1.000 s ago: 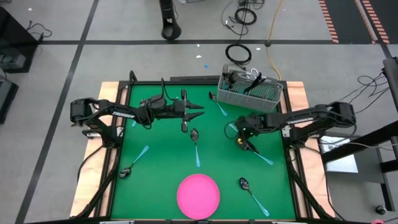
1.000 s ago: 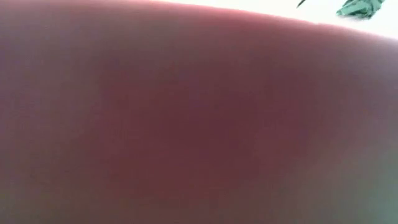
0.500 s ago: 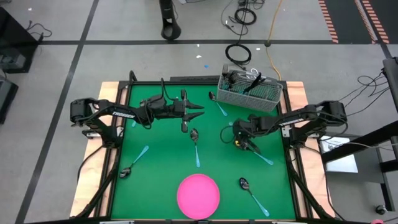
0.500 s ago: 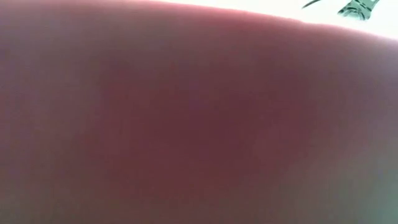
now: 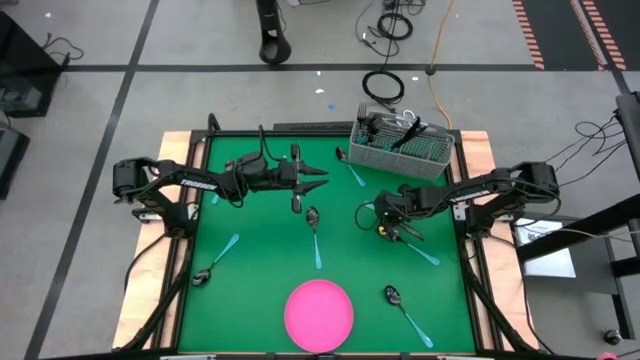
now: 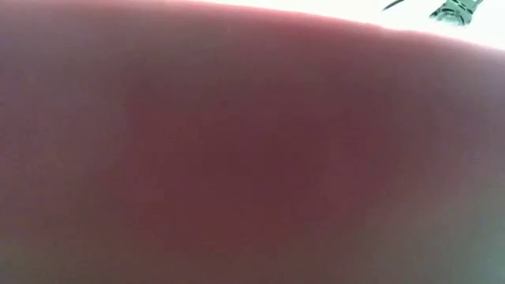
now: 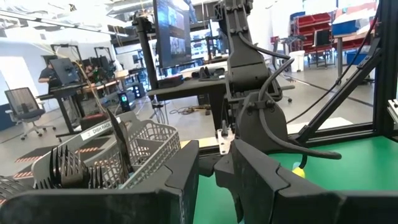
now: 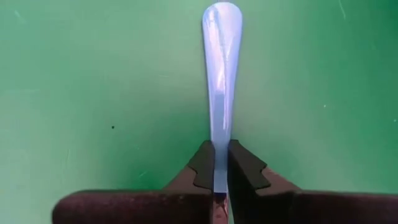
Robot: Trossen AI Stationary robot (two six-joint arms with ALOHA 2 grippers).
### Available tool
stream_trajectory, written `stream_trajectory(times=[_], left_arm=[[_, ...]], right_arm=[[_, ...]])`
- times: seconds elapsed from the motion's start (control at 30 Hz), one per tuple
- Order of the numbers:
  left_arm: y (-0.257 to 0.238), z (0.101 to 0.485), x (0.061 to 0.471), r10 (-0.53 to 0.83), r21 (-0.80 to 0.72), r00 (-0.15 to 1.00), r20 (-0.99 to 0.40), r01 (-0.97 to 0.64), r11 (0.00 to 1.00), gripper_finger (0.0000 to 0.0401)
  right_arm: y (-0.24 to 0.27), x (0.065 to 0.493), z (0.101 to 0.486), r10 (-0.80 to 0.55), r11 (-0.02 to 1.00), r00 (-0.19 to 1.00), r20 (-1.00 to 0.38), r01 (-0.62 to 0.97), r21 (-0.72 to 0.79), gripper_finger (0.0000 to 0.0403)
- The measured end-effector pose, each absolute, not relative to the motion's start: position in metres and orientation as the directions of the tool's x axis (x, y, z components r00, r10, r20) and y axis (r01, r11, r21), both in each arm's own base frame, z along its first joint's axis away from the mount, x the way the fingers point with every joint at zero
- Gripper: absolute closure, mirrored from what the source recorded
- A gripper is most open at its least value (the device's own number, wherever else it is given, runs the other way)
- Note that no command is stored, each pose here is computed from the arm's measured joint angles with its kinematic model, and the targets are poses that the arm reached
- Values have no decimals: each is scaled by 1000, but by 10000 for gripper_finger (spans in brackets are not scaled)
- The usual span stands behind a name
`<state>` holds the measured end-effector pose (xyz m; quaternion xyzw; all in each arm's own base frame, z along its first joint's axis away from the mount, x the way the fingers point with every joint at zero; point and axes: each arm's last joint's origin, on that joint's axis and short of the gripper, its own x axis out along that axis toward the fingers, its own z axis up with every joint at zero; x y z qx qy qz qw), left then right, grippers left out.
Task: Sort silverware
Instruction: Put the blue knife into the utensil holder
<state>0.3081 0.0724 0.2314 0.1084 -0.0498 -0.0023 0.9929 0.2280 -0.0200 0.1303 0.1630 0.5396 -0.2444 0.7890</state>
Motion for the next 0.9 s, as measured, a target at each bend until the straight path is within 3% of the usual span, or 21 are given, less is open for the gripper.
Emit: stream_trajectory(times=[0.43, 0.67, 0.9], left_arm=[[72, 231, 308, -15, 214, 995, 94, -5, 977, 301], [72, 231, 308, -15, 214, 995, 95, -5, 977, 301], [72, 231, 308, -15, 214, 995, 95, -6, 977, 301]], right_arm=[[-20, 217, 185, -235, 849, 554, -798, 517, 109, 400], [-17, 219, 182, -182, 855, 553, -813, 498, 147, 397], [-13, 231, 158, -139, 875, 489, -861, 467, 124, 340]])
